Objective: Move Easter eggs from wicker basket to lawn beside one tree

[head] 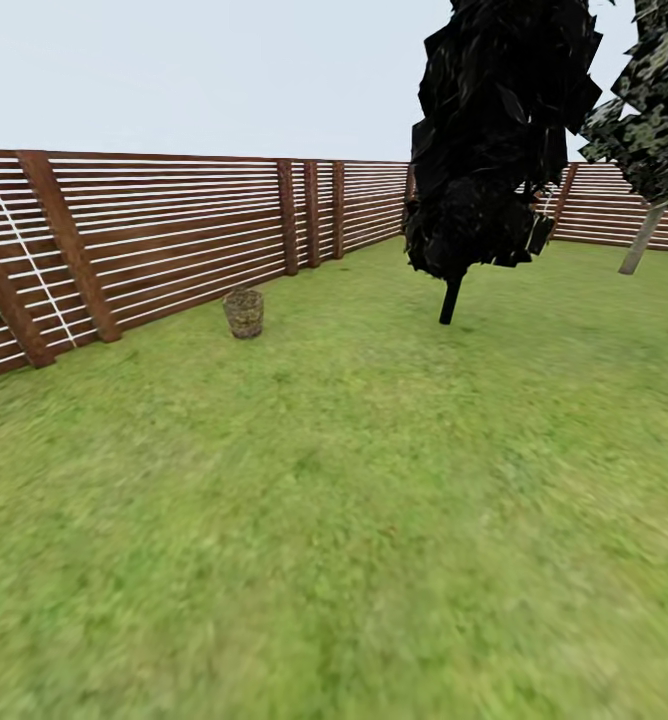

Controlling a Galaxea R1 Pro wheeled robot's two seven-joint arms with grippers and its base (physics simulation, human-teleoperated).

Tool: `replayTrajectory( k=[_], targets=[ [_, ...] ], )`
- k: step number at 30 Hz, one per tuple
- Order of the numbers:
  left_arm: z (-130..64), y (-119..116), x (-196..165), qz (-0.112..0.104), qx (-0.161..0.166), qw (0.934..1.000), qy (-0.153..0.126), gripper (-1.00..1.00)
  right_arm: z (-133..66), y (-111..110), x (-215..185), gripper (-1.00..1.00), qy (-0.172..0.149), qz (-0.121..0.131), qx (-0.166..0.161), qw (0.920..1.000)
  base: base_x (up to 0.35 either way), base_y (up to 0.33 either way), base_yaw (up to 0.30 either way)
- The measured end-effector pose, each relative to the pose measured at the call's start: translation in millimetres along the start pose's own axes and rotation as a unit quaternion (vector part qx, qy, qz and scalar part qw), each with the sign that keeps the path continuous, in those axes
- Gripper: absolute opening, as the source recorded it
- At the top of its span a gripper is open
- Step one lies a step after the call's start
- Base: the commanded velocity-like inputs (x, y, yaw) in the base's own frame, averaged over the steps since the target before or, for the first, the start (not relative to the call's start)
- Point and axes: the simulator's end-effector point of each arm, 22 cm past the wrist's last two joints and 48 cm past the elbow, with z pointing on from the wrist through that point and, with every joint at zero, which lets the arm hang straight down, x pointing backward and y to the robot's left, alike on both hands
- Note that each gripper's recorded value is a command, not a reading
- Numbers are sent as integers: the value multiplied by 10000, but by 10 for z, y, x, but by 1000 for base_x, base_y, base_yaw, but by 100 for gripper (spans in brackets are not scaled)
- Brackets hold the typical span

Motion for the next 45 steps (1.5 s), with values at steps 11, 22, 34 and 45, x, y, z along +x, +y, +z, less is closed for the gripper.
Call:
replayTrajectory(
  k=[11,22,34,45],
  targets=[
    [0,-10,0,15,4,10000,0,100,0,4,-6,100,-7,2,-3,10000,341,0,0],
    [0,-12,2,16,7,10000,5,100,1,-6,-9,100,-9,-22,-3,10000,341,0,0],
    [0,-11,1,16,6,10000,2,100,-1,-29,3,100,-1,-49,8,10000,341,0,0],
    [0,-12,0,16,7,10000,0,100,0,-19,1,100,-2,-45,5,10000,341,0,0]
  ],
)
